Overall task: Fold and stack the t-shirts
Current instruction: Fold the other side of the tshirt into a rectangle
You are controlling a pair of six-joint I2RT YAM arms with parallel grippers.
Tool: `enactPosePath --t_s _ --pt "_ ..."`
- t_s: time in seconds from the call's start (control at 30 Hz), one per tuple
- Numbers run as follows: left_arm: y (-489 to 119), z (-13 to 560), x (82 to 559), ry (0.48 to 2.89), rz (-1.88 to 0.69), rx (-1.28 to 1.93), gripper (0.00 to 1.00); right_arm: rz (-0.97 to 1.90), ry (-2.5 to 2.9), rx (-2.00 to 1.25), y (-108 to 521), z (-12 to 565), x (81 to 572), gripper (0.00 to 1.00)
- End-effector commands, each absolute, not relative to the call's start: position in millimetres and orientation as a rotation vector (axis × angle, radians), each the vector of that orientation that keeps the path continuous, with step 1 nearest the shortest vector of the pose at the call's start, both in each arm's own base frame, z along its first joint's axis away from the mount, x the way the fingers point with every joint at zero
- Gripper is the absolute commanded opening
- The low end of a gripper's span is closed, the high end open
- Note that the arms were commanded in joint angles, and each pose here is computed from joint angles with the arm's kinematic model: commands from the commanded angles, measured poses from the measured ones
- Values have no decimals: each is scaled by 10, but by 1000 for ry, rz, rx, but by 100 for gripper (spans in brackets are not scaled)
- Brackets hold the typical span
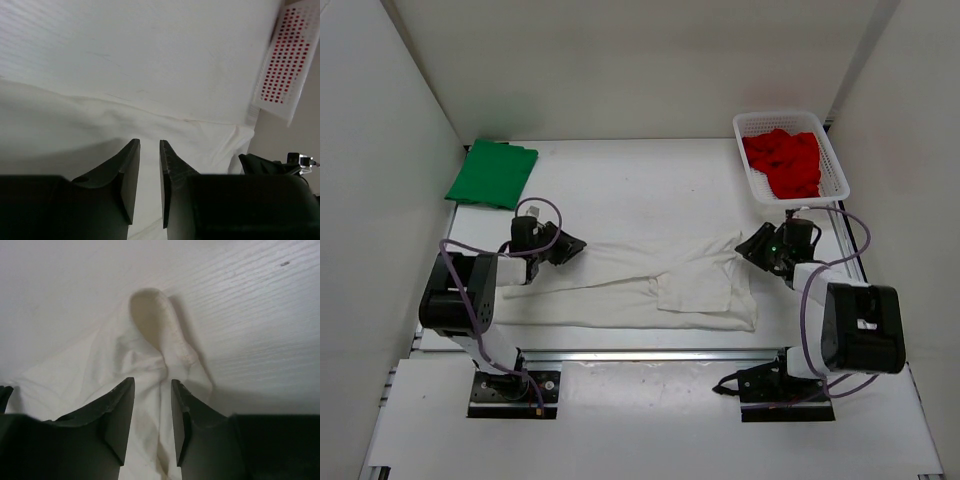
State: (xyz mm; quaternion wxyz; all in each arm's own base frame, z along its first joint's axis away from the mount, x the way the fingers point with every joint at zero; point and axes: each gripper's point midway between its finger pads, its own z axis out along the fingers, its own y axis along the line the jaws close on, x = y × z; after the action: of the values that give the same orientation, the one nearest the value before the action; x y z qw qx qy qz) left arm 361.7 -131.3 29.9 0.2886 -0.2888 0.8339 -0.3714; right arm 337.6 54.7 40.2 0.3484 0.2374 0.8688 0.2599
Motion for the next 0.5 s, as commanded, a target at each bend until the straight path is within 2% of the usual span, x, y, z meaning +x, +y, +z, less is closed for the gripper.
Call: enactPosePath --t_s 0.0,0.03,0.13,0.23,0.37,0.47 --pt "-1559 880 3680 2119 -1056 -604 33 628 2151 526 637 836 3507 35" --pt "-1622 1066 3724 2084 -1056 -550 35 626 2143 518 663 886 3507 34" --pt "-1886 1207 3587 2116 -1018 -386 40 710 2171 369 1184 972 3352 14" --pt "-2253 1262 3358 2161 -1057 -206 41 731 2281 223 1666 777 3108 2" --pt "-2555 1099 2974 2236 -1143 -53 41 710 2426 124 1953 386 2845 0" --pt "-2650 1039 2751 2258 -1197 2 42 718 2479 126 2004 235 2921 0"
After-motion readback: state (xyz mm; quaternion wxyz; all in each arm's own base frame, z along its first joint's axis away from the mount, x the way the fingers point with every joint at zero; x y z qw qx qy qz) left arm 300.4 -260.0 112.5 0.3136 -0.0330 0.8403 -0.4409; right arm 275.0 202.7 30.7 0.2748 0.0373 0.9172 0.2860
